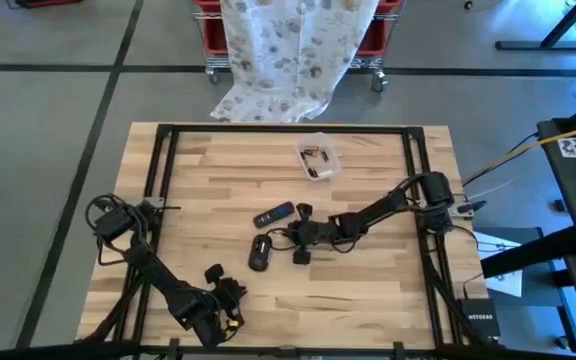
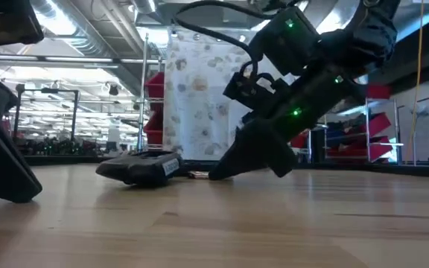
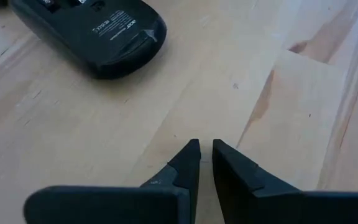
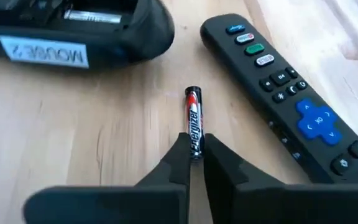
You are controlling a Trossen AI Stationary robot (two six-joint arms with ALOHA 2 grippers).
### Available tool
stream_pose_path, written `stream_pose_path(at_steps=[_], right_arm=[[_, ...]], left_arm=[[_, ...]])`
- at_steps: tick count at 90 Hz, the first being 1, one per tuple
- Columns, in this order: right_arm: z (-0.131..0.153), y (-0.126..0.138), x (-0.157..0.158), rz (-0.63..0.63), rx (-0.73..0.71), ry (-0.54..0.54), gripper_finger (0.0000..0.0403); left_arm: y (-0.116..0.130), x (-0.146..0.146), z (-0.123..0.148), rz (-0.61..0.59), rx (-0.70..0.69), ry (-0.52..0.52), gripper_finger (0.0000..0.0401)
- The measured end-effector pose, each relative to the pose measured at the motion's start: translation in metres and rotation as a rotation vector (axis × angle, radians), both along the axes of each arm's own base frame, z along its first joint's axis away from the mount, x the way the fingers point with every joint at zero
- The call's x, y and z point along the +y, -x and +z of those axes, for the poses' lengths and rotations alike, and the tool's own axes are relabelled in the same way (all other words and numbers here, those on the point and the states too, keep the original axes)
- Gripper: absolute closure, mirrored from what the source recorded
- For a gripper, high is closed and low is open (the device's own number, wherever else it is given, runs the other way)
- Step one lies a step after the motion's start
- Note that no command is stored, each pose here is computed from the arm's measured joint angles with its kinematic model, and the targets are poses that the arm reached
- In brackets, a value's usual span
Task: Insert battery
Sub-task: Insert the white battery into the wireless mouse
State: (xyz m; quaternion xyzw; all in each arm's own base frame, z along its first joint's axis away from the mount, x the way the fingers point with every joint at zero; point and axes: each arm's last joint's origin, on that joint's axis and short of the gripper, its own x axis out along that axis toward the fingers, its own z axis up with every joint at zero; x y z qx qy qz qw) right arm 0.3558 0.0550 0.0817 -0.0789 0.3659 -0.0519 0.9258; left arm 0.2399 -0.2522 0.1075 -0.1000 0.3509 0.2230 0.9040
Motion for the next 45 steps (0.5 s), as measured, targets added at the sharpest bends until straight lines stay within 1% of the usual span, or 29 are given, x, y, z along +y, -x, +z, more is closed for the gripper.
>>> stream_pose_path(at_steps=[14, 26, 31, 39, 45], right_arm=[[0.015, 0.005, 0.000, 0.075, 0.019, 0.015, 0.0400], [0.025, 0.006, 0.002, 0.144, 0.010, -0.005, 0.0401], [0.025, 0.007, 0.003, 0.181, 0.023, -0.020, 0.0401], [0.023, 0.009, 0.006, 0.274, 0.058, -0.052, 0.0401], [0.023, 0.010, 0.009, 0.291, 0.058, -0.059, 0.0402]], left_arm=[[0.000, 0.000, 0.000, -0.002, 0.001, -0.002, 0.0374], [0.000, 0.000, 0.000, -0.003, 0.001, -0.002, 0.0374], [0.000, 0.000, 0.000, -0.002, 0.002, -0.002, 0.0374], [0.000, 0.000, 0.000, -0.003, 0.001, -0.002, 0.0374], [0.000, 0.000, 0.000, -0.003, 0.001, -0.002, 0.0374]])
